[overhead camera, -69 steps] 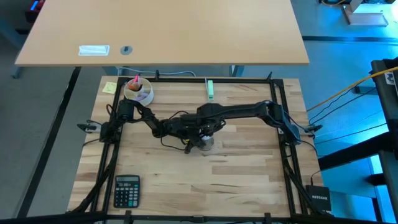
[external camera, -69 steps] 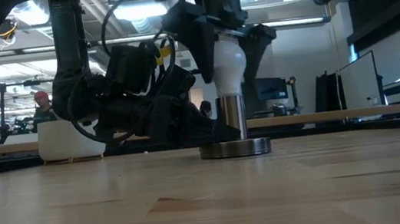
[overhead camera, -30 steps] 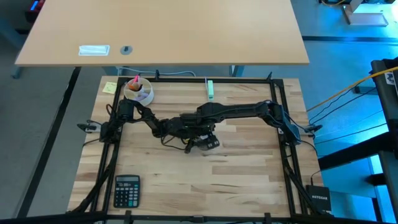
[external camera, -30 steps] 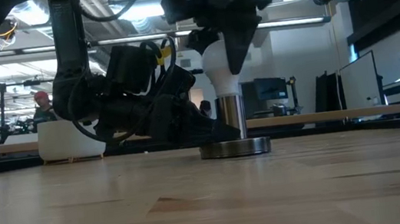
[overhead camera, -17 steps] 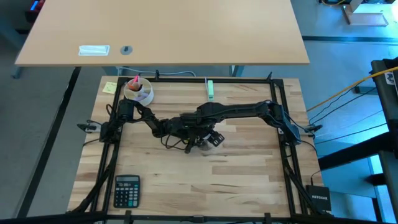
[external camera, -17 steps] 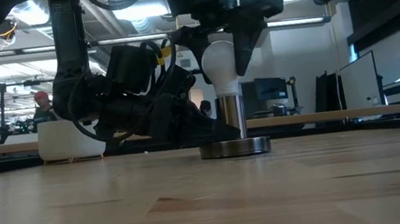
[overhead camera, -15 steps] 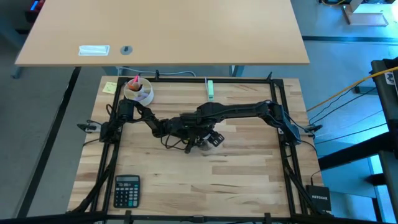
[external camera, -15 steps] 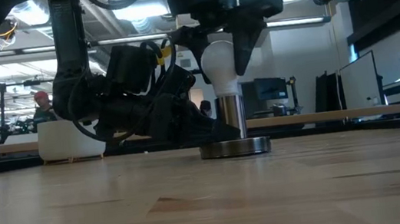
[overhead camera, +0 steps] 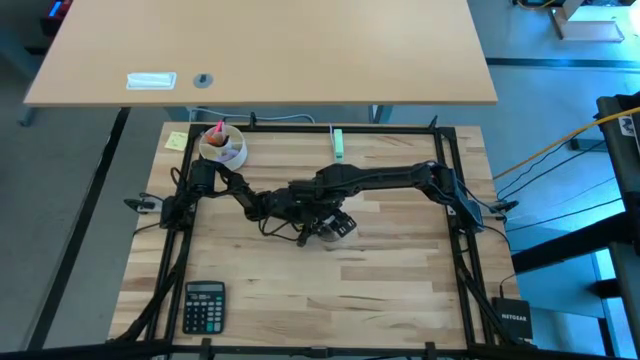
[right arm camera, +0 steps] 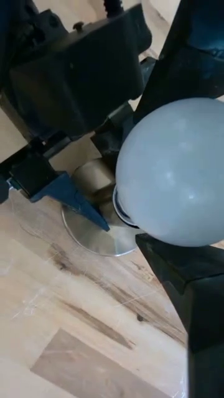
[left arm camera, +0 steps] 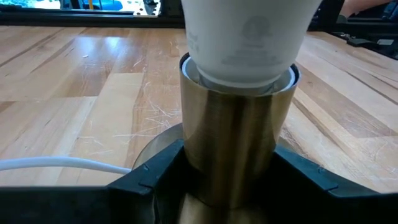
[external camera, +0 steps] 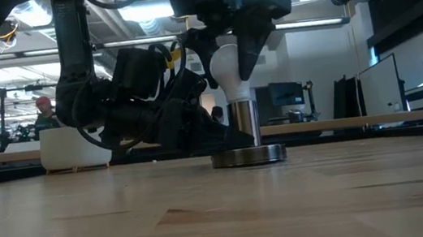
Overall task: Screw lightbulb
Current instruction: Remove the lightbulb from the lamp
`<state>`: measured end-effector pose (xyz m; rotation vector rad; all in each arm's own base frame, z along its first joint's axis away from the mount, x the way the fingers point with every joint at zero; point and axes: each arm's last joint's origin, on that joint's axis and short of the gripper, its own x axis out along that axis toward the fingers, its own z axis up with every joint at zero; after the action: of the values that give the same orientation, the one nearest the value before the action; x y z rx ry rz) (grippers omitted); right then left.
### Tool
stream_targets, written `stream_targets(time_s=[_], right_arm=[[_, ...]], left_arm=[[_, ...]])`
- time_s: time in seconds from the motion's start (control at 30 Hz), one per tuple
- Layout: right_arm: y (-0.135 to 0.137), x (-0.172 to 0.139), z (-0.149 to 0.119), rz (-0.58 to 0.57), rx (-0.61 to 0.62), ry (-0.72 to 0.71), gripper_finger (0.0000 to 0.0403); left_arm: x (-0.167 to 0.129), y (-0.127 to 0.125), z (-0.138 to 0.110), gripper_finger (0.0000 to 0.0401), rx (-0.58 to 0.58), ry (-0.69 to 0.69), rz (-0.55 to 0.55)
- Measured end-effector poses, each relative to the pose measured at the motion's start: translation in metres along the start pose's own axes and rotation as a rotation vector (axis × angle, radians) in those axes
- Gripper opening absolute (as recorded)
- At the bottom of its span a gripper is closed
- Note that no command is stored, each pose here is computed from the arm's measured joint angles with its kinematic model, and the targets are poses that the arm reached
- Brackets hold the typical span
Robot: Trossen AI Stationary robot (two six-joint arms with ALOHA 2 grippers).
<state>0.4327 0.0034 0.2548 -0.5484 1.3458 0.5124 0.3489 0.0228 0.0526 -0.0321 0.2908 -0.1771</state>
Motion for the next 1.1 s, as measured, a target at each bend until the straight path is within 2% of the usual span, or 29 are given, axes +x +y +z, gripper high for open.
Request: stream_targets(time_s=[0.2,0.37,0.47,0.57,0.73,0.87,1.1], right_arm=[[0.000,0.000,0.001,-0.001,0.022,-0.009,0.0300],[0.000,0.000,0.000,0.041,0.036,-0.032,0.0301],[0.000,0.000,0.000,0.049,0.086,-0.032,0.0302],[-0.003,0.000,-0.003,0.038,0.150,-0.022,0.0319],[-0.006,0.000,-0.006,0.017,0.150,-0.007,0.0363],[-0.006,-0.001,-0.005,-0.027,0.155,0.021,0.0383],[-0.010,-0.036,-0.002,0.014,0.257,-0.079,0.0388]], left_arm=[[0.000,0.000,0.000,0.0192,0.001,0.000,0.000],[0.000,0.000,0.000,0.0192,0.004,0.000,0.000],[0.000,0.000,0.000,0.0192,0.005,0.000,0.000],[0.000,0.000,0.000,0.0192,0.007,0.000,0.000],[0.000,0.000,0.000,0.0192,0.006,0.000,0.000],[0.000,0.000,0.000,0.0192,0.006,0.000,0.000],[0.000,0.000,0.000,0.0192,0.010,0.000,0.000]])
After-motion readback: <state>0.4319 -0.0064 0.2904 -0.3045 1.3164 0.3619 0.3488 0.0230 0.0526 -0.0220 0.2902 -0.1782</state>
